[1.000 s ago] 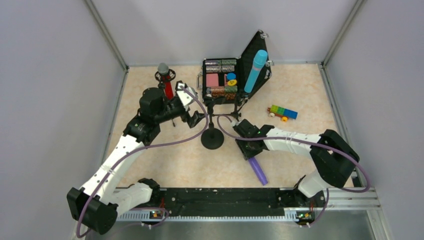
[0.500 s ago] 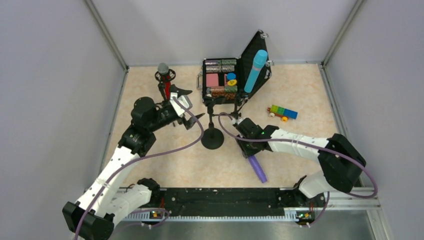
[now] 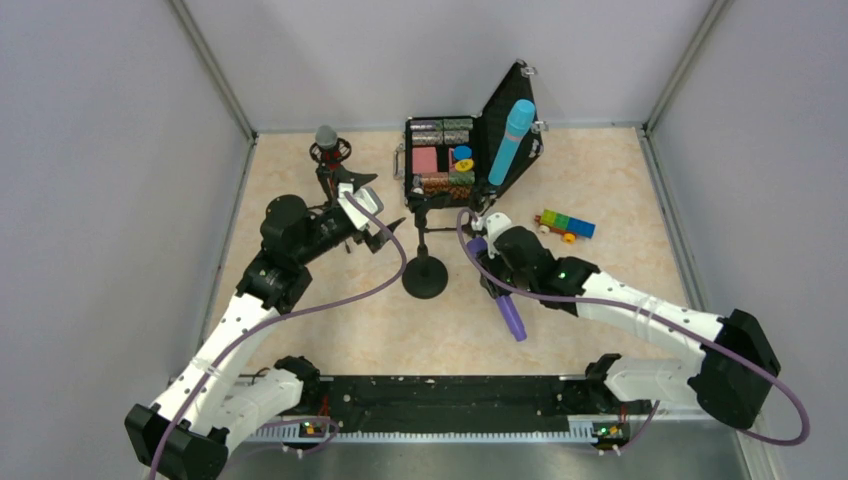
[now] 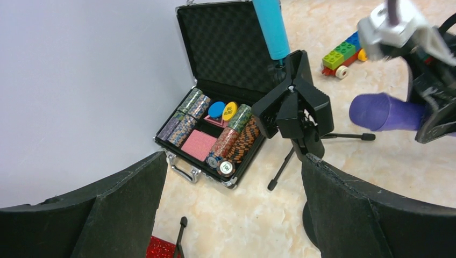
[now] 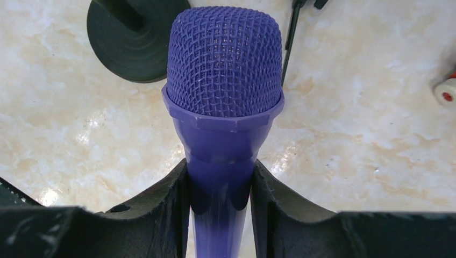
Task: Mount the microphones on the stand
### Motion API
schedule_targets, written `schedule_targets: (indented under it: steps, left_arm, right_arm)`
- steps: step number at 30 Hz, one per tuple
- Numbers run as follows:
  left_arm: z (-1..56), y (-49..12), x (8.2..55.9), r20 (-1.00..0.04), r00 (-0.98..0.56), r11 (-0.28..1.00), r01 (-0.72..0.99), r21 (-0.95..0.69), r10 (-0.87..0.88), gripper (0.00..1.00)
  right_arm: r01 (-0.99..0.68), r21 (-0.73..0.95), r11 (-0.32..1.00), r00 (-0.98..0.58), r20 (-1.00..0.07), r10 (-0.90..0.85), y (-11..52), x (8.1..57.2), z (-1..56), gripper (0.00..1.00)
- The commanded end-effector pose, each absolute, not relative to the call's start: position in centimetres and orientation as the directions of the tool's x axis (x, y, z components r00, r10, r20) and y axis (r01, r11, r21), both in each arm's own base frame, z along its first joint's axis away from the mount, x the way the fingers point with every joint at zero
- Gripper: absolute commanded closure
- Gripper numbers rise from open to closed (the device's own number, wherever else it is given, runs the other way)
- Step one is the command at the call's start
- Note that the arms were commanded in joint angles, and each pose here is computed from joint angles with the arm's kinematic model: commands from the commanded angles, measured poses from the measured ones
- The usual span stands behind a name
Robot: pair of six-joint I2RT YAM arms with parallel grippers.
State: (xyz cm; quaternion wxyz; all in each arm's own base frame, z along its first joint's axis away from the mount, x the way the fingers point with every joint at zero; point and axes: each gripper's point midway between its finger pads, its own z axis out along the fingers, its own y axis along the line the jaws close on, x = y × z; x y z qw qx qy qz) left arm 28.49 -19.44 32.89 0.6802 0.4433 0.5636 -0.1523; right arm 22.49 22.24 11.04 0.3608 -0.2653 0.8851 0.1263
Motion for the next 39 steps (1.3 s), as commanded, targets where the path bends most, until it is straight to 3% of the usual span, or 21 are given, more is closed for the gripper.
schedule_targets:
  steps: [1,9,16,29,39]
  left_arm:
    - [34.0,-18.7,29.3,-0.889,0.348,0.602,0.655,0.457,0.297,0.01]
    - [33.8,-18.4,29.8,-0.893,0.328,0.622,0.641,0.449,0.307,0.01]
    - [33.5,-18.3,30.4,-0.906,0.298,0.644,0.636,0.424,0.302,0.01]
    - [32.3,-15.8,33.7,-0.957,0.096,0.785,0.552,0.280,0.273,0.01]
    - [33.8,-13.9,35.7,-0.999,-0.011,0.856,0.516,0.028,0.039,0.01]
  right_arm:
    - [-0.596,-0.024,0.803,-0.419,-0.844,-0.336,23.0,24.3,15.7,1.00]
    - [-0.608,-0.128,0.783,-0.121,-0.960,-0.251,22.9,25.7,21.9,1.00]
    - [-0.570,-0.155,0.807,0.122,-0.987,-0.103,22.7,26.6,28.7,1.00]
    - [-0.648,-0.052,0.759,0.163,-0.984,0.072,25.4,27.6,34.8,1.00]
    - [-0.697,0.037,0.716,0.163,-0.964,0.209,25.6,29.0,38.5,1.00]
